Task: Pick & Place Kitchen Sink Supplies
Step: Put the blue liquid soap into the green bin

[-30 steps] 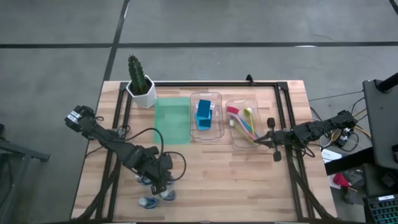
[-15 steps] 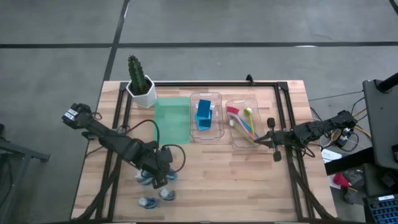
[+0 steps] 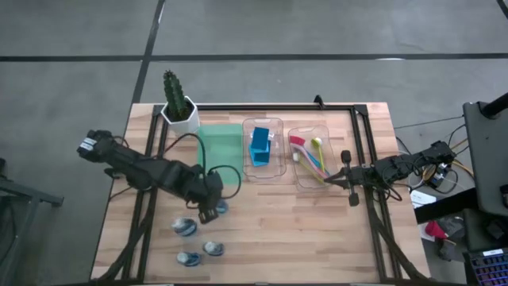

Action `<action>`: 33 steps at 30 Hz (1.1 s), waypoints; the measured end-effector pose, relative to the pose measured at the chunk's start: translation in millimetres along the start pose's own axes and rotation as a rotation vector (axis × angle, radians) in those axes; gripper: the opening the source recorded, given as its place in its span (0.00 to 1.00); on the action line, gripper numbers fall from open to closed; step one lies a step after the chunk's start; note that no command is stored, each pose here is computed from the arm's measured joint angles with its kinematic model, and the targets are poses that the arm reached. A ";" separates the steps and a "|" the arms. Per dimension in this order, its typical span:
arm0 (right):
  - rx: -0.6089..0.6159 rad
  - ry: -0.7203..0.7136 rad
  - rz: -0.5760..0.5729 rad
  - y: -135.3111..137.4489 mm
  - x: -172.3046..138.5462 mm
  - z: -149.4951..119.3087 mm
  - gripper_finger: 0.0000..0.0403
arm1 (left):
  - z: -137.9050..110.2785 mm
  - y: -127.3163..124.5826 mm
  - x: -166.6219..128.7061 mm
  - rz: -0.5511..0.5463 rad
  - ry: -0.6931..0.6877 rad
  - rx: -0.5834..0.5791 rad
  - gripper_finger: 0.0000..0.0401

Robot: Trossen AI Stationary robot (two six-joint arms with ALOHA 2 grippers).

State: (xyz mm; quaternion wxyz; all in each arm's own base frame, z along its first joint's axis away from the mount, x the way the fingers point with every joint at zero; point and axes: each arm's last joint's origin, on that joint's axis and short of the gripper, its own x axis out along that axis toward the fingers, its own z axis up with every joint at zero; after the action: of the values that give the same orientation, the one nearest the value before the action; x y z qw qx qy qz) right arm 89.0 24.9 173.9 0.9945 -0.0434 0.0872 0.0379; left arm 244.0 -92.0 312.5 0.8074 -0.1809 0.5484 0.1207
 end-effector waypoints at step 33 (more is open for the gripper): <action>0.001 0.000 0.000 0.0 0.0 0.0 0.02 | 78.3 116.5 -49.5 0.195 -0.098 -0.114 0.34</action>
State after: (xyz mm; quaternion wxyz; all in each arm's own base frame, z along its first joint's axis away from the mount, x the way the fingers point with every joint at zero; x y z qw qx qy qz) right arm 89.0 24.9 173.9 0.9945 -0.0430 0.0873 0.0378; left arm 245.8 46.8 366.0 0.8060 -0.1661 0.5157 0.2383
